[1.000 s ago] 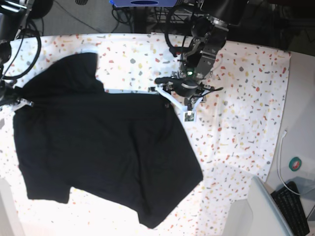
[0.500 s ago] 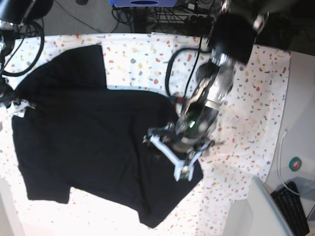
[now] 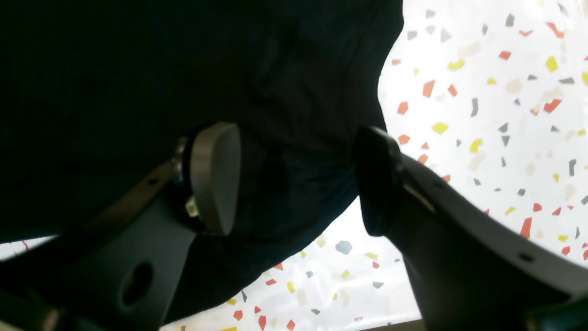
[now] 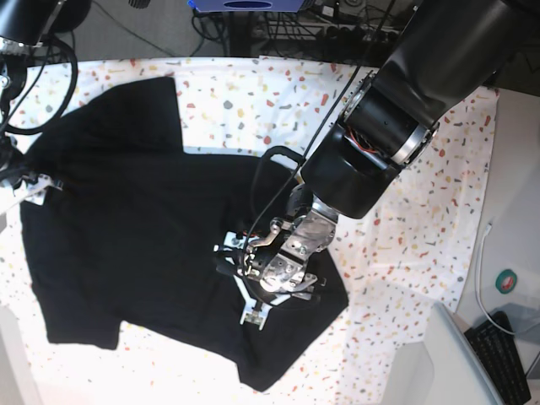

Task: Layout the t-shirt on the table in an organized manner, then fold the t-shirt properly
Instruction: 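Grasp the shirt's middle with the left gripper and smooth it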

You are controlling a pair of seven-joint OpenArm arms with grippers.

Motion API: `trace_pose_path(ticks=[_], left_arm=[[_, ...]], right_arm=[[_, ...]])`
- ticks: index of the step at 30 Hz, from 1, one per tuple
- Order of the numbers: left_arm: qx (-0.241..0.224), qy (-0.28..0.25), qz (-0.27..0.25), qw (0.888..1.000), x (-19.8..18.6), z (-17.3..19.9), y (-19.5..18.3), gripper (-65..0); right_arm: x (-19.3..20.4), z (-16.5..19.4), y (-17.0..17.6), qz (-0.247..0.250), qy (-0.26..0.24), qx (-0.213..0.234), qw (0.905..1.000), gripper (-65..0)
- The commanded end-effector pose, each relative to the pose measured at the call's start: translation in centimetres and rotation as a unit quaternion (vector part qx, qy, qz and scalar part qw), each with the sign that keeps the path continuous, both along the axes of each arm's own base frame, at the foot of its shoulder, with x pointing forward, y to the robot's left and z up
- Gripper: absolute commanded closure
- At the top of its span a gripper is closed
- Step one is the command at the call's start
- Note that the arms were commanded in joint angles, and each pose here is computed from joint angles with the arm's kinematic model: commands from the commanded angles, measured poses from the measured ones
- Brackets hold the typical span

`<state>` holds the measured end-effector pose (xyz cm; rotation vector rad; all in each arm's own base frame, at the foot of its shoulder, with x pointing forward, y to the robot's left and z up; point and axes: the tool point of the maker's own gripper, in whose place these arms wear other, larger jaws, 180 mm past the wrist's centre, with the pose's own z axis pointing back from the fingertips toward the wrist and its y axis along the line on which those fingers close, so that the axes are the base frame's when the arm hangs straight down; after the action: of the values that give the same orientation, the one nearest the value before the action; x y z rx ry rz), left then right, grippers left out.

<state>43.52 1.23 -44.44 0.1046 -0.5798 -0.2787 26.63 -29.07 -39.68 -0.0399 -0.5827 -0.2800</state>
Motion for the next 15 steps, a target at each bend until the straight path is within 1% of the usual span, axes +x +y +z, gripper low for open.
trace_pose_path(ticks=[1,4,5,6,9,11,13,15], left_arm=[[0.001,-0.031,-0.009,0.999,1.8,2.0,-0.7,-52.2],[0.014,-0.024,-0.025,0.999,0.9,1.2,-1.0,-51.5],[0.015,-0.022,-0.027,0.999,0.7,1.0,-1.1,-49.2],[0.016,-0.021,-0.026,0.999,0.6,0.9,-1.0,-45.3],[0.018,-0.02,-0.025,0.999,0.6,0.8,-0.7,-29.8],[0.019,-0.02,-0.025,0.999,0.6,0.7,-0.6,-22.9],[0.023,-0.02,-0.023,0.999,0.6,0.6,-0.1,-19.4],[0.024,-0.02,-0.022,0.999,0.7,0.6,0.1,-19.6]], right_arm=[[0.9,1.3,-0.7,-0.001,-0.022,-0.012,0.9997,-37.5],[0.8,1.0,-0.2,-0.005,-0.022,-0.004,0.9997,-37.5],[0.8,0.9,-0.1,-0.005,-0.022,-0.002,0.9997,-37.5],[0.8,0.9,-0.1,-0.005,-0.022,-0.001,0.9997,-37.5],[0.7,0.7,0.3,-0.002,-0.02,0.001,0.9998,-37.5],[0.7,0.4,1.0,-0.003,-0.021,0.01,0.9997,-37.5],[0.9,0.4,1.4,-0.001,-0.023,0.014,0.9996,-37.5],[1.1,0.5,1.7,0.004,-0.025,0.016,0.9995,-37.5]])
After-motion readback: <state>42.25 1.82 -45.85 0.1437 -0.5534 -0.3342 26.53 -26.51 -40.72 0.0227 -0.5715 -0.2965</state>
